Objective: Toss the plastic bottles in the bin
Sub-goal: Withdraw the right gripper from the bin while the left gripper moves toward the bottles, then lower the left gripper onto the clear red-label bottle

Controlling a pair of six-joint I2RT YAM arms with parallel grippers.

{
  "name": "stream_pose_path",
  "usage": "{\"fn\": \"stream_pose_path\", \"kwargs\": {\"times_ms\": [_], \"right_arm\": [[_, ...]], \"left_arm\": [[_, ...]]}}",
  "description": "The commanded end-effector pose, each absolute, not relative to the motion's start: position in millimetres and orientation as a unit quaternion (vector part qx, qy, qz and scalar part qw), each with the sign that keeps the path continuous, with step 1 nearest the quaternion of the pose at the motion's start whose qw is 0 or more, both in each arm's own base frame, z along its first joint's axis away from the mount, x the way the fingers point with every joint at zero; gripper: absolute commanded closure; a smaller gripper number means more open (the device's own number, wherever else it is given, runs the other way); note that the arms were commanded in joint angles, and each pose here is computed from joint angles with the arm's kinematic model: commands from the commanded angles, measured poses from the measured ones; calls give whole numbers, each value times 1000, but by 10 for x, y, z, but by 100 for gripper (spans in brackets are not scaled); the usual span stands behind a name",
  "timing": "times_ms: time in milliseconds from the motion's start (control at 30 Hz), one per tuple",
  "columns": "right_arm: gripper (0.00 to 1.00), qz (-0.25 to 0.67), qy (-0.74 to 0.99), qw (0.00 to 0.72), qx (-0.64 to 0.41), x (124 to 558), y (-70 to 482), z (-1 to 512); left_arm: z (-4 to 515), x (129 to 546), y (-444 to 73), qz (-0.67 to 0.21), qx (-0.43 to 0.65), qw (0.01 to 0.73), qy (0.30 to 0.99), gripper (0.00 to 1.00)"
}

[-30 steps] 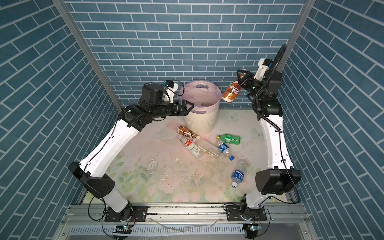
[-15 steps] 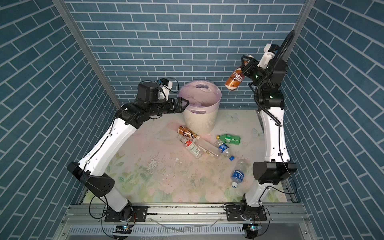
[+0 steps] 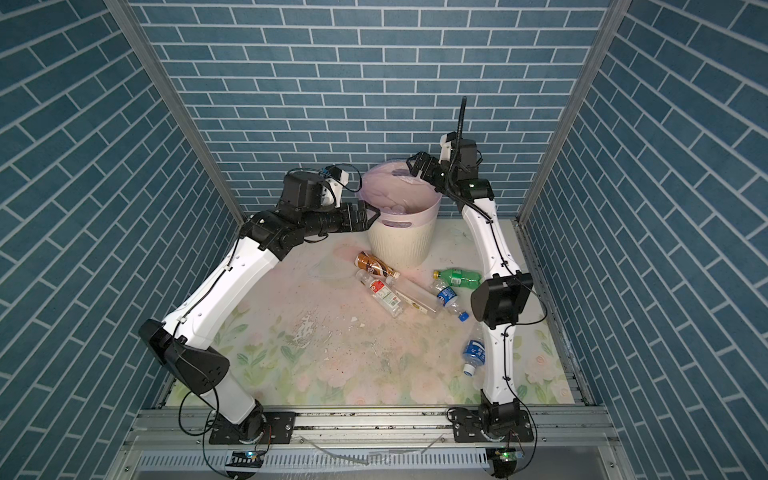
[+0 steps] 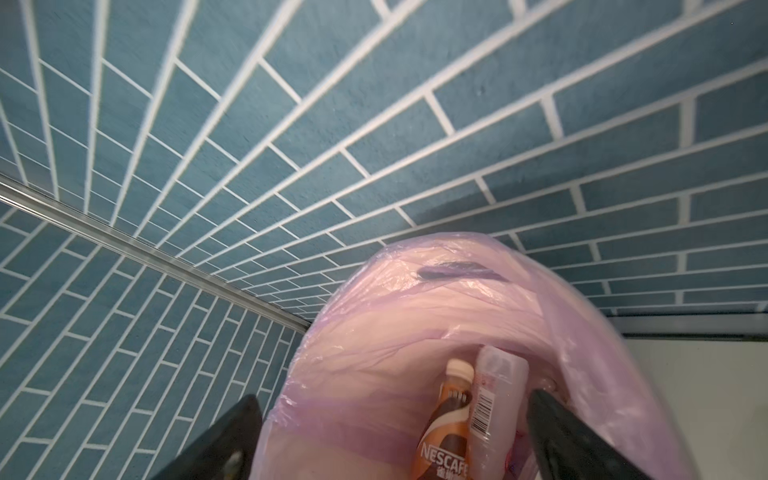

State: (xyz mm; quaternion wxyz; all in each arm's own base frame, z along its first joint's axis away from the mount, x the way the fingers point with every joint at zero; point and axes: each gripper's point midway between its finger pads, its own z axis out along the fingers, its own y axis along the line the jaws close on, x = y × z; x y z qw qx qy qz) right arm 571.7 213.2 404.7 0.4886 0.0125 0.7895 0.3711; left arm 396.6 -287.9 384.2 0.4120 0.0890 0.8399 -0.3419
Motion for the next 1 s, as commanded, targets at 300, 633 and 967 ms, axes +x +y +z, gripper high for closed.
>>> {"fn": "stream_pose_path", "kwargs": {"times_ms": [300,633,967], "right_arm": [[1,334,751,569,26,5073,1414,4710],[1,288,795,531,59,4623,1125,3918],[1,289,830,472,73,4164,1182,3043]], "left_arm": [[3396,4091,-2862,-342,64,379,857,1],[2682,4049,-2826,-342,8,308,888,1],[1689,3800,-2836,-301,-39,209,930,1]]}}
